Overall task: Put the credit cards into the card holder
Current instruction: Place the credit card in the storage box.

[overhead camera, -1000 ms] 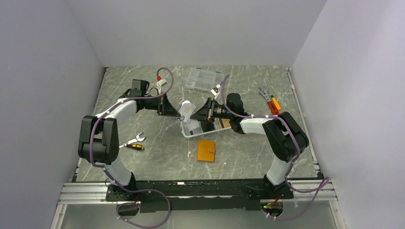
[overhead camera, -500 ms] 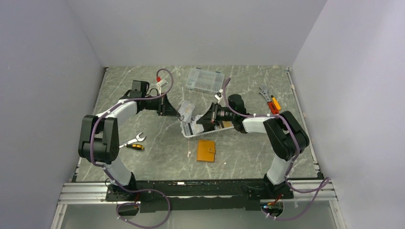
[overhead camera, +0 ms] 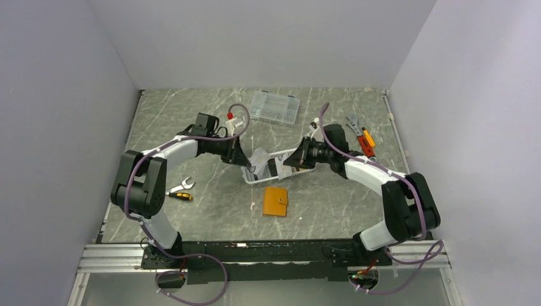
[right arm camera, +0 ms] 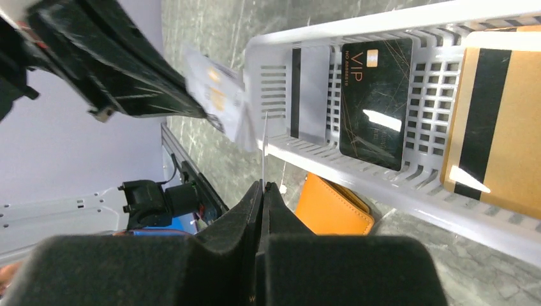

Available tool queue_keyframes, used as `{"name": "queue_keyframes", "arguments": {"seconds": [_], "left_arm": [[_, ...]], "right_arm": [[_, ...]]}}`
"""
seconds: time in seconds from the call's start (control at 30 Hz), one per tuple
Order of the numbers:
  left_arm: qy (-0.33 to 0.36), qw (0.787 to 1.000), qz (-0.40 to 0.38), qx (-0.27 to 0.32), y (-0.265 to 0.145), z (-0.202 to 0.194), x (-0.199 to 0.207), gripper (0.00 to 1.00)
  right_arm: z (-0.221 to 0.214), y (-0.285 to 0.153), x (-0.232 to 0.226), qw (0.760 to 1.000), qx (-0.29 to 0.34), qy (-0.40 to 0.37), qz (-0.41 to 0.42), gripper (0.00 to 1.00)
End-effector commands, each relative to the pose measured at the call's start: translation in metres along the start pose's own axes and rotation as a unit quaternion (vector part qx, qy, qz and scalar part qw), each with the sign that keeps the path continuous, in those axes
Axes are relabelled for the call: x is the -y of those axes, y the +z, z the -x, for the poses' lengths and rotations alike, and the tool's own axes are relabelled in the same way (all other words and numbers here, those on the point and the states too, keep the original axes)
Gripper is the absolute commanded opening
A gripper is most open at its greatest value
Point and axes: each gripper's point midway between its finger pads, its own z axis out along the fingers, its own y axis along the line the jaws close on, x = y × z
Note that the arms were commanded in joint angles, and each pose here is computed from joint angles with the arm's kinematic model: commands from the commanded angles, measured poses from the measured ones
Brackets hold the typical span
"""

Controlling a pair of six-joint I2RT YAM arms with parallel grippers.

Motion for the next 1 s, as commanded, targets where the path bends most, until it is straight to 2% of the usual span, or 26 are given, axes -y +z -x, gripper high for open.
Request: {"name": "queue_keyframes", "arguments": {"seconds": [0.0,0.3,0.6,0.73,0.97], "left_arm": [[-0.014,0.999,0.036,-0.02,0.009,-0.017,-0.009,0.0],[-0.014,0.993,0.114,-0.002,-0.001,-0.026,-0.027,0.0],[-0.055,0.993,0.1,-0.012,0.008,-0.019,-0.032,0.0],[-0.069,0.992,0.108,-0.018,0.006,-0.023,-0.037,0.14],[-0.053,0.99,0.129,0.012,-0.009,-0.012,-0.035,0.37]], "right_arm": [[0.0,-0.011,0.002,1.0,0.017,-0.012,-0.014,0.0],[0.003,-0.01,0.0,1.0,0.025,-0.006,0.0,0.0],[0.002,-0.008,0.002,1.0,0.028,0.005,0.003,0.0],[0.002,-0.009,0.002,1.0,0.029,0.003,0.001,0.0],[0.003,-0.007,0.003,1.0,0.029,0.008,-0.001,0.0]]}}
